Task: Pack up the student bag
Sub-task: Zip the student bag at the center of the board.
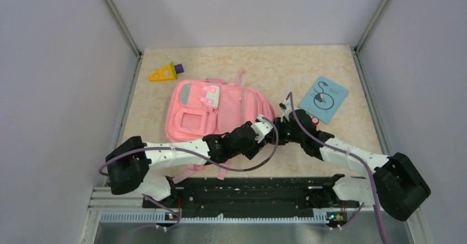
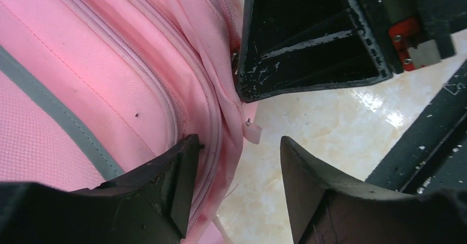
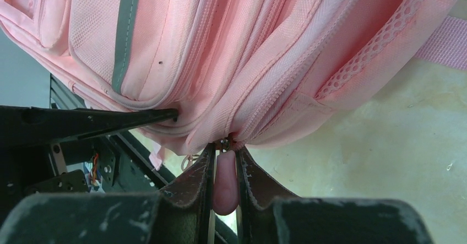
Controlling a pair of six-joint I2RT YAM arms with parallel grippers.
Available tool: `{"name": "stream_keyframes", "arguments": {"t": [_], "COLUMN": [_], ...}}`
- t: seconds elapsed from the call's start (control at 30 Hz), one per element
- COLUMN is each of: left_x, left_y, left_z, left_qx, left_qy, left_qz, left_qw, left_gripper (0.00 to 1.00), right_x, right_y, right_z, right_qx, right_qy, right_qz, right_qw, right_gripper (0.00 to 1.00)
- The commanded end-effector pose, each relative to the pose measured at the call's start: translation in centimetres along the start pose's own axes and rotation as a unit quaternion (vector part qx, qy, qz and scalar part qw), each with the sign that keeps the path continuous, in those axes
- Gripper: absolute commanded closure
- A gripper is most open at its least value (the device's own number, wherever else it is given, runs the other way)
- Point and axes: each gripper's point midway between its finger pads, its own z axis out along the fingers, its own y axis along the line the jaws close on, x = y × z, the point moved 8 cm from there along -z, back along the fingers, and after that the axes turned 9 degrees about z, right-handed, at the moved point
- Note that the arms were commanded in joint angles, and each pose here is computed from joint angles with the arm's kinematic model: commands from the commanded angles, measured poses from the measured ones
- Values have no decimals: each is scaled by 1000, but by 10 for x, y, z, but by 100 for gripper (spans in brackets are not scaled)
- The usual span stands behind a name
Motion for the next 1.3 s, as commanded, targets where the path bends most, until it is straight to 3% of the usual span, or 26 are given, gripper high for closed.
{"name": "stream_keyframes", "arguments": {"t": [0.0, 0.1, 0.33, 0.67, 1.03, 1.27], "left_x": [-13, -11, -3, 41, 47, 60], "left_y": [9, 12, 16, 11, 11, 9], "left_z": [8, 12, 11, -22, -61, -90], "left_qx": [-73, -131, -219, -210, -219, -211], "left_qy": [-12, 1, 29, 79, 94, 126], "left_qz": [14, 36, 53, 39, -64, -145], "left_qw": [997, 991, 974, 974, 969, 958], "left_gripper": [40, 49, 100, 100, 100, 100], "right_x": [-18, -17, -22, -57, -90, -102], "right_y": [27, 27, 23, 15, 18, 5], "right_z": [-4, -5, -7, -12, -16, -1], "right_qx": [-74, -77, -35, -17, -8, 17], "right_qy": [-32, -29, -45, -52, -37, -71], "right_qz": [-13, -12, -1, 13, -6, -30], "right_qw": [997, 996, 998, 998, 999, 997], "right_gripper": [100, 100, 100, 100, 100, 100]}}
